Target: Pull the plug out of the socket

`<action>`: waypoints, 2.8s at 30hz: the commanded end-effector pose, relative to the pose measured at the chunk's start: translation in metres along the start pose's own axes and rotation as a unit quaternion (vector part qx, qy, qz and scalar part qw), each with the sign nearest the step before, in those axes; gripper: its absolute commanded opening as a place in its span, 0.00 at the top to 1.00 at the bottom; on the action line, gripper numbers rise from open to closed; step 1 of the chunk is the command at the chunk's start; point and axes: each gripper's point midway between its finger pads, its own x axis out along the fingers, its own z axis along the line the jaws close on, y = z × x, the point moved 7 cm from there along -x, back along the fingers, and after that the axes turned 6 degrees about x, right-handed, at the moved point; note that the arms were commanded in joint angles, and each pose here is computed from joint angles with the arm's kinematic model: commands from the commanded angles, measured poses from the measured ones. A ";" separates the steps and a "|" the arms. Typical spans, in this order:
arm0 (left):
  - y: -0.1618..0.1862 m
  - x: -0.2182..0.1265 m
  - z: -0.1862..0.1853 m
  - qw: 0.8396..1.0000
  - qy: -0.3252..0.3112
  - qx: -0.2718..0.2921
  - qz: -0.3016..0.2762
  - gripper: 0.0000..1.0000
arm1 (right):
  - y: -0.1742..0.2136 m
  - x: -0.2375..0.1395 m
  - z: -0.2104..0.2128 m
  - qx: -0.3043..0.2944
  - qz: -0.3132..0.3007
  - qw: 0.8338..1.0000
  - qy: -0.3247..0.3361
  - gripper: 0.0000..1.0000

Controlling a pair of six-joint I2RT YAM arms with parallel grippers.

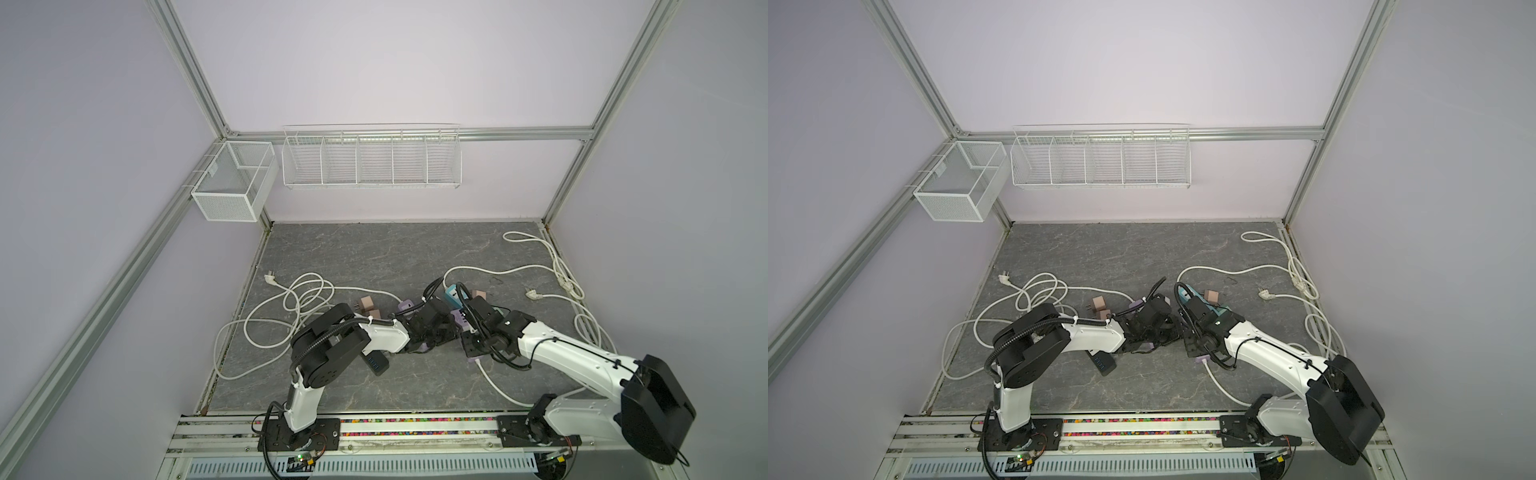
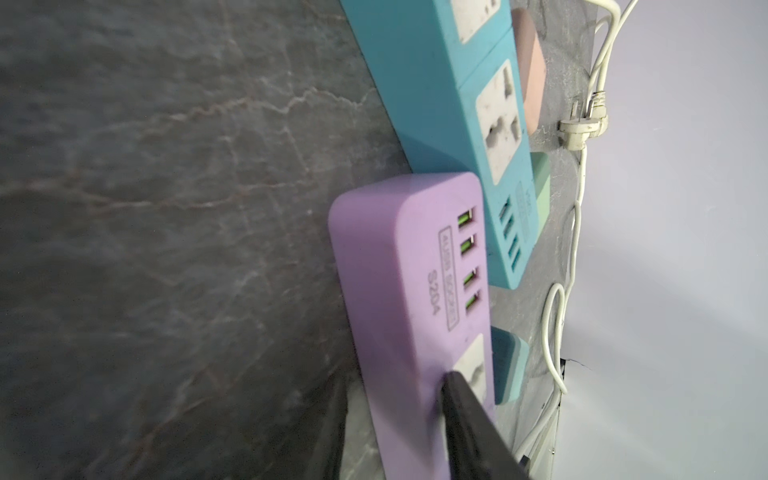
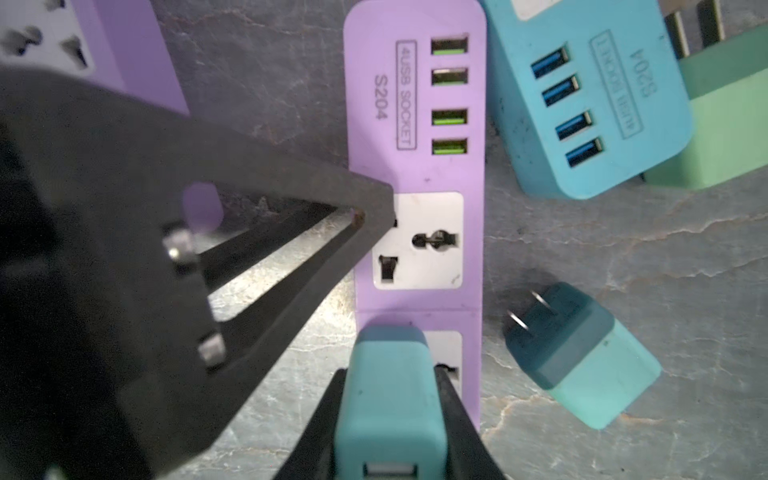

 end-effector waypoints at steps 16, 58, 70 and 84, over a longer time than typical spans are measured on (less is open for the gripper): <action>0.027 0.005 0.050 0.992 -0.107 0.002 0.066 0.64 | -0.007 -0.006 -0.002 -0.013 -0.042 0.999 -0.009 0.81; 0.037 0.006 0.069 0.979 -0.165 0.036 0.111 0.68 | -0.012 -0.012 -0.002 -0.012 -0.054 0.997 -0.048 0.85; 0.039 0.005 0.076 0.975 -0.178 0.040 0.123 0.68 | -0.015 -0.012 -0.011 -0.010 -0.048 0.999 -0.006 0.85; 0.036 0.004 0.071 0.976 -0.174 0.046 0.122 0.69 | -0.016 -0.021 -0.009 -0.007 -0.062 0.998 -0.027 0.88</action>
